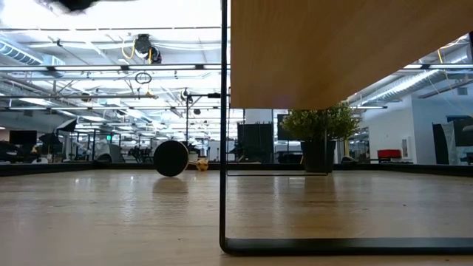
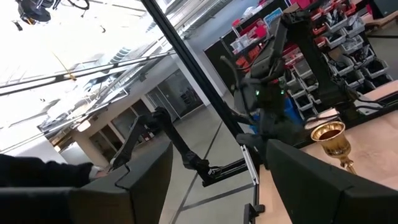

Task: Pick & Place candle stick holders
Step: Put the red patterned scented candle on the shelf

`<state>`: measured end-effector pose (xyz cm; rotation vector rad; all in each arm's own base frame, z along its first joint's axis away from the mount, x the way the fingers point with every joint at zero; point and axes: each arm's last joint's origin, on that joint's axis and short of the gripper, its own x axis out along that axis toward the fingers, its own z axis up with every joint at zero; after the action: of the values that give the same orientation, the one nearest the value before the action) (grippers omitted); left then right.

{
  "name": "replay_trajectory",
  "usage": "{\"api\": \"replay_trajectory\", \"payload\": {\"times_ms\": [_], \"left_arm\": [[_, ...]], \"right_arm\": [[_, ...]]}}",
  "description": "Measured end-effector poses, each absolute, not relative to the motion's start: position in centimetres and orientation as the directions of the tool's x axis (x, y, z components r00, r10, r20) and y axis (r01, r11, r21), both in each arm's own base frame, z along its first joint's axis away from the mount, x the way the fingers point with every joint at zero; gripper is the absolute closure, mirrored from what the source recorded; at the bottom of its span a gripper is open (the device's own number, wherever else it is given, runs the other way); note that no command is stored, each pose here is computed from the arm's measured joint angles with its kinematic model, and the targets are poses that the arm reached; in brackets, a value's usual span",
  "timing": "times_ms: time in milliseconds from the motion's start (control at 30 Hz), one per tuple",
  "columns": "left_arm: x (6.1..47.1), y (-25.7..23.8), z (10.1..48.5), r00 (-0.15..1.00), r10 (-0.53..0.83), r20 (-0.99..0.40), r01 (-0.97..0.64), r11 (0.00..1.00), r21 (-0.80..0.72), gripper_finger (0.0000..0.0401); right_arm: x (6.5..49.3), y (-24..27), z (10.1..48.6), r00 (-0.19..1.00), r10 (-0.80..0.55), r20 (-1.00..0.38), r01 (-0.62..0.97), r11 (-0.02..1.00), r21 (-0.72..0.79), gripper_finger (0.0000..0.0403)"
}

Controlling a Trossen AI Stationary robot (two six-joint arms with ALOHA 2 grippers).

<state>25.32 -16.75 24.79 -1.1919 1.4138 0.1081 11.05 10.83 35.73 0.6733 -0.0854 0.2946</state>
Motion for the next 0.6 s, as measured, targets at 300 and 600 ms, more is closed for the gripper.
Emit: {"api": "replay_trajectory", "payload": {"times_ms": [300,600], "left_arm": [[21.4,-16.4,23.9,0.026,-0.368,-0.93,-0.938,0.312,-0.15,0.0388],[16.7,-16.1,23.5,0.233,-0.232,-0.944,-0.971,-0.007,-0.238,0.0398]], "right_arm": [[11.4,11.1,34.2,0.967,0.214,0.139,-0.255,0.776,0.576,0.0148],[11.4,11.1,33.1,0.959,0.178,0.222,-0.28,0.729,0.625,0.0148]]}}
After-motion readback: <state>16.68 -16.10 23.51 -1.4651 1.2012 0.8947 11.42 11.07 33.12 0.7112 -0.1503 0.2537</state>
